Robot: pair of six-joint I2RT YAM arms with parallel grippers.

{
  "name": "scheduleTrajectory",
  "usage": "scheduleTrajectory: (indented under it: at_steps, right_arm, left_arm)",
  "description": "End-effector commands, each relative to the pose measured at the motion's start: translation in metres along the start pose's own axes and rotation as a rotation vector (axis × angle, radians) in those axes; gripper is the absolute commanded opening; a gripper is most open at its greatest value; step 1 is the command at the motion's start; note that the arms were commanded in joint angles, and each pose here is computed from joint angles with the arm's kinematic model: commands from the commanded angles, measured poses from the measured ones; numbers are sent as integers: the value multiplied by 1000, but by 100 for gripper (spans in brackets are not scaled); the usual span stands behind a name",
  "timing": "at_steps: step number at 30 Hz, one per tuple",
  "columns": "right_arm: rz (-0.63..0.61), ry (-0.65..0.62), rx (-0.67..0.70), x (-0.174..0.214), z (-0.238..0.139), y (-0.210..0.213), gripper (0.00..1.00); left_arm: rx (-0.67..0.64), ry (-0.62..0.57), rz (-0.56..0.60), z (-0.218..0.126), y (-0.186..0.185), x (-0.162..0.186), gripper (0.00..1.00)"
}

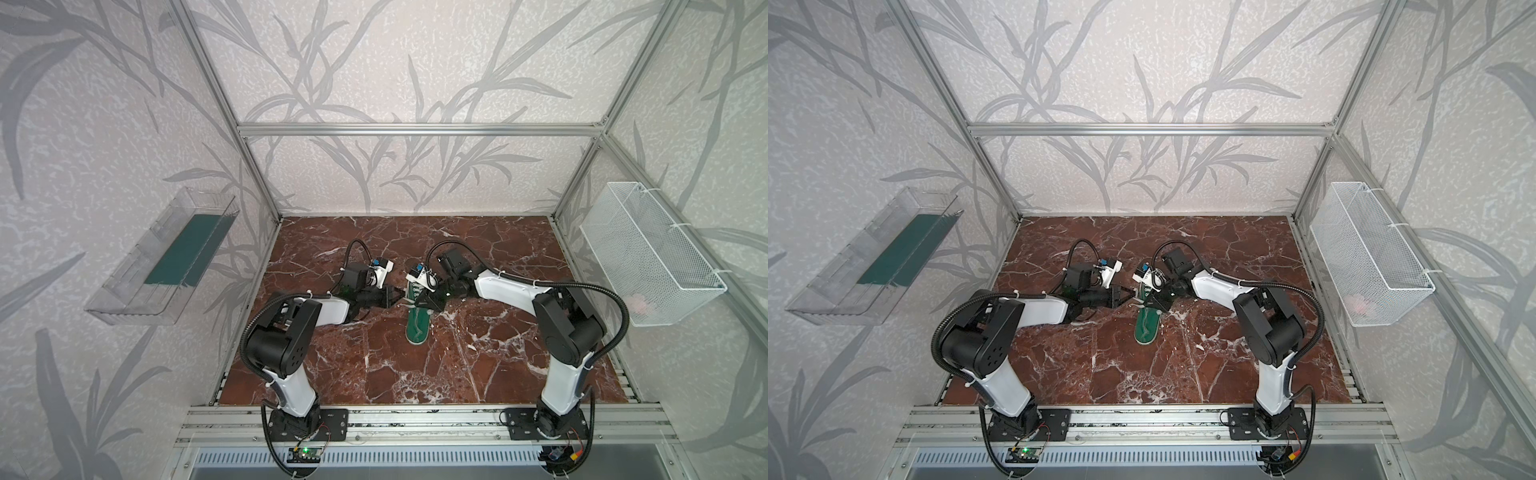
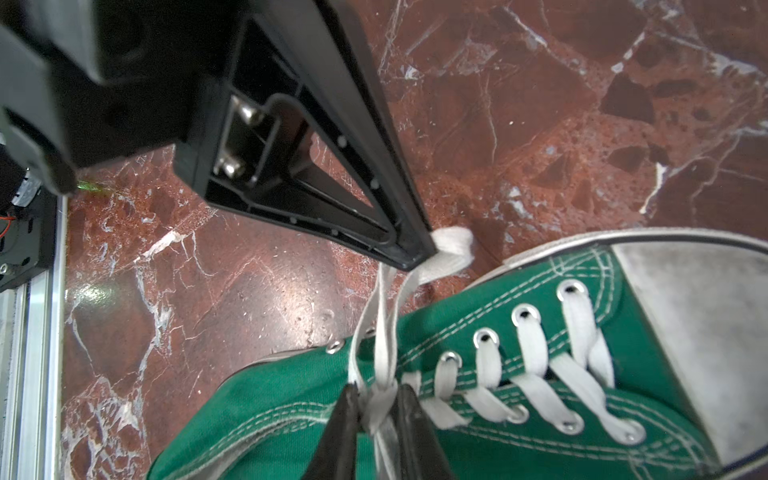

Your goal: Tie the shoes

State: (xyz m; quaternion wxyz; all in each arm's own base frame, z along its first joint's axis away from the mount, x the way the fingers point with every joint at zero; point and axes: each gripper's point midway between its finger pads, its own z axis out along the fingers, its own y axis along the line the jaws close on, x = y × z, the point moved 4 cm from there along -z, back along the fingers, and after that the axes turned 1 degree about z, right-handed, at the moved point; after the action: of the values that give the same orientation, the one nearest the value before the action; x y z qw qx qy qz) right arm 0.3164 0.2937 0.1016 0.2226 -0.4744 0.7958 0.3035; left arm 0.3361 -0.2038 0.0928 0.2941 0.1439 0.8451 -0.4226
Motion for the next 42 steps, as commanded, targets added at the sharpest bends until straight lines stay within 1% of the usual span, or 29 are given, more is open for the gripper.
scheduleTrajectory:
  at_steps: [1,3,8,12,17,20,23,27,35,42]
  right_arm:
    - [20,51,-3,12,3,0,19]
    - [22,53,-6,12,3,1,19]
    - [21,34,-22,8,2,3,19]
    - [25,23,-30,4,1,4,20]
    - [54,-59,-61,-11,-12,9,27]
    - [82,-94,-69,-18,-20,6,33]
    - [92,-111,-69,-23,-22,5,36]
    - [131,-151,-68,-28,-26,-2,37]
    - [160,-151,-86,-33,-16,-11,35]
    - [156,-155,-127,-40,-7,-14,33]
  left_arm:
    - [-57,2,49,-10,1,-10,0]
    - [-63,3,55,-11,1,-10,0]
    - [28,-21,23,-6,-7,-13,0]
    - [38,-42,18,-6,-8,-14,0]
    - [56,-79,17,-9,-12,-18,0]
    - [70,-98,16,-10,-14,-18,0]
    - [91,-109,12,-10,-16,-19,0]
    - [105,-129,15,-12,-19,-21,0]
    - [131,-145,23,-15,-24,-22,0]
    - [131,-144,23,-16,-25,-21,0]
